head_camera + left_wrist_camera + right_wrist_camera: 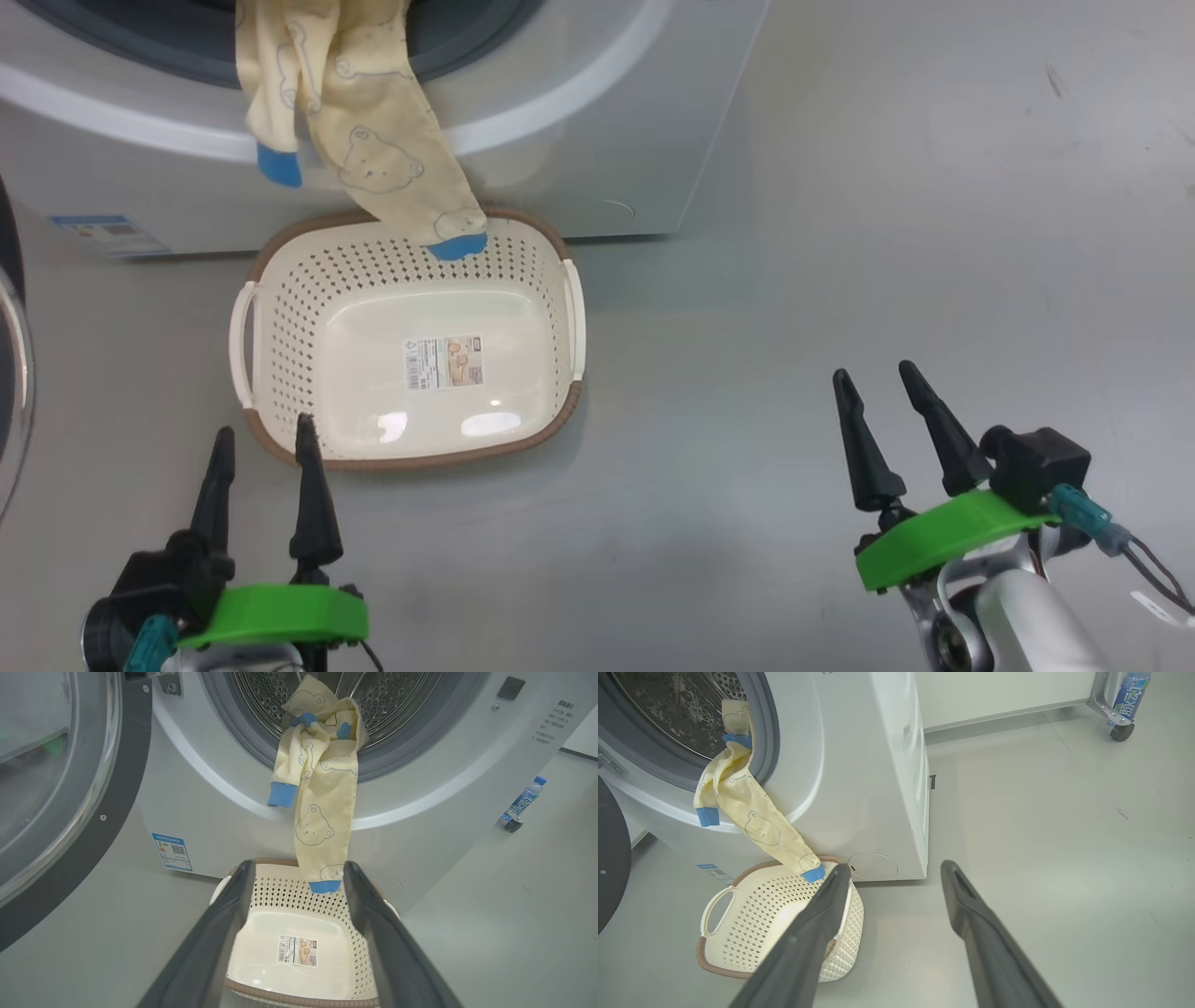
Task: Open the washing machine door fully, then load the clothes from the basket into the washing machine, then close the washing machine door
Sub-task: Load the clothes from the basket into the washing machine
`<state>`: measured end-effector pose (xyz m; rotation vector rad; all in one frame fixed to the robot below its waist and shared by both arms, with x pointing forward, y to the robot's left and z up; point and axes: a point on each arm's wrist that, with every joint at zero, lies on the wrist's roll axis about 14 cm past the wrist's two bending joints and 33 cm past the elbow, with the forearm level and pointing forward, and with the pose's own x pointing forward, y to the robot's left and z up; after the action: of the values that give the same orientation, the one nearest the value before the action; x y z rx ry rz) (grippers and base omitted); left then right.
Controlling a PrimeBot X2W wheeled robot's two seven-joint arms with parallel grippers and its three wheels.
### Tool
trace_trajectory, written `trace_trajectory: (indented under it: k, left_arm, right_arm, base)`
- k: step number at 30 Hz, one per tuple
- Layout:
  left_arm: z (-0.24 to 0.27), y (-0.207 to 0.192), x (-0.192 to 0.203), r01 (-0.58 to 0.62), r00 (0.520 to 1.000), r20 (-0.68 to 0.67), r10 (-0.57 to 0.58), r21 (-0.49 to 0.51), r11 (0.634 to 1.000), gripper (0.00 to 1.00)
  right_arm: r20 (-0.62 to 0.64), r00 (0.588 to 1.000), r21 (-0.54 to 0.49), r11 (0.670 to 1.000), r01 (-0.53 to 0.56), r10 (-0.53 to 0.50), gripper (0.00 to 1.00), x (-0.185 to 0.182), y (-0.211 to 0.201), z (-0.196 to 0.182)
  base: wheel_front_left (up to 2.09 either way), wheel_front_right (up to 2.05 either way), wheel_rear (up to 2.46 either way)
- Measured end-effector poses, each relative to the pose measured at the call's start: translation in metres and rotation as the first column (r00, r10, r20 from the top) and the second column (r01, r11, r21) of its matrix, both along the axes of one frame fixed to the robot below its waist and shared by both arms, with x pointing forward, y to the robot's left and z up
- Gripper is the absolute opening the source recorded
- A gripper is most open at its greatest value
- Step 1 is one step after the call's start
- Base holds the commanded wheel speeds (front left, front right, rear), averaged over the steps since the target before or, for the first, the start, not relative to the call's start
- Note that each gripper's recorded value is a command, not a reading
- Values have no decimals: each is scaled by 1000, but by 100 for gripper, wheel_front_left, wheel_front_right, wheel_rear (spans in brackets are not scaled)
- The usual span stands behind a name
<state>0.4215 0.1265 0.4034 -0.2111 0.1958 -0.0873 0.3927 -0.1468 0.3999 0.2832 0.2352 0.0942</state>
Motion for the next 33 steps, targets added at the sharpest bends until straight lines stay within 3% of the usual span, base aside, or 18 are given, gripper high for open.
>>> trace_trajectory:
  k: [16, 33]
  left_arm:
    - [-30, -46, 77, 110, 994, -3, -111, -59, 992, 100]
    - [-76, -38, 163, 148, 989, -36, -146, 54, 988, 100]
  right_arm:
    - [-69, 997, 0, 999, 33, -33, 100, 8, -11, -27]
    - [-140, 989, -20, 999, 45, -47, 100, 19, -20, -59]
  base:
    - [0, 0, 0]
    - [0, 0, 0]
